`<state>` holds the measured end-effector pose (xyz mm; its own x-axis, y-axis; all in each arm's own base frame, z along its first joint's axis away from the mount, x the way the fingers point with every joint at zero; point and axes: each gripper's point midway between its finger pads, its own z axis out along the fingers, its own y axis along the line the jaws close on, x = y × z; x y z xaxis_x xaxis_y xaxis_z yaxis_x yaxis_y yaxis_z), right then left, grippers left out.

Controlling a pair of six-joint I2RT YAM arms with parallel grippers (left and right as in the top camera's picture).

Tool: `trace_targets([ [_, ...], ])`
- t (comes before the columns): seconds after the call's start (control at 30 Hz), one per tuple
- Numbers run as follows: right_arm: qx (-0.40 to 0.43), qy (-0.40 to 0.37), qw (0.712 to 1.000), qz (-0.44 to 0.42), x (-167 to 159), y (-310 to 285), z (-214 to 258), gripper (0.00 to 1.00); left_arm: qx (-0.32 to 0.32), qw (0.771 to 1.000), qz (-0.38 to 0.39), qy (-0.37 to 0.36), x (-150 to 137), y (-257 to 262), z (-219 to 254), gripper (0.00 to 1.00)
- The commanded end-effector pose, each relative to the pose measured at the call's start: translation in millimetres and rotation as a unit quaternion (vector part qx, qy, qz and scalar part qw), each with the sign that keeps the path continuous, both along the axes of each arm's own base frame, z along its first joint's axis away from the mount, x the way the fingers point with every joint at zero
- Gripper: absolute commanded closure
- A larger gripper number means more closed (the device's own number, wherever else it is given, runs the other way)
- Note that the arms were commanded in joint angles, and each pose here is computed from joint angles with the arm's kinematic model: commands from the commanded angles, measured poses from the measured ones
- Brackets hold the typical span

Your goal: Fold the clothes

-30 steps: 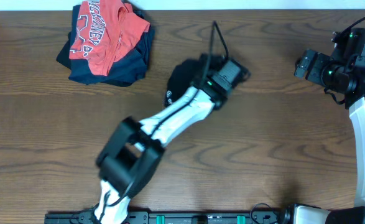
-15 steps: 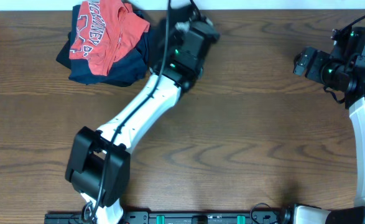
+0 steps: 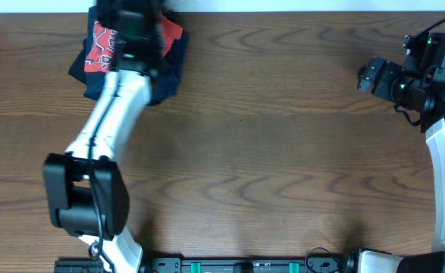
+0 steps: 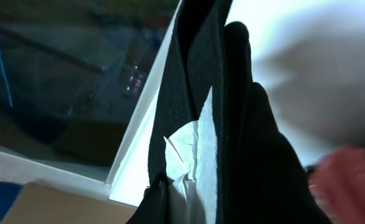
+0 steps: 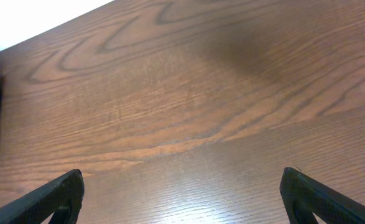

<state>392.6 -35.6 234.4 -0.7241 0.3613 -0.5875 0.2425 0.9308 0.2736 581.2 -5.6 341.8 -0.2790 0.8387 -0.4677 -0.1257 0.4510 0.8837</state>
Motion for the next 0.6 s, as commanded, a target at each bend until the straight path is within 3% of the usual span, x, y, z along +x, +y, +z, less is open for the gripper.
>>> trace_targets([
  [0.0, -0.003, -0.004, 1.0, 0.005, 1.4, -0.9, 1.7, 0.02, 0.017, 0.998, -0.05, -0.03, 14.6, 14.3, 12.7, 0.94],
  [0.3, -0.007, -0.005, 1.0, 0.012, 1.7, 1.6, 1.8, 0.02, 0.017, 0.999, -0.02, -0.03, 62.6, 77.5, -21.6, 0.94],
  [0.57, -0.01, -0.011, 1.0, 0.013, 4.1, 1.2, 3.9, 0.03, 0.011, 0.999, 0.006, 0.036, 62.4, 115.1, -57.7, 0.94],
])
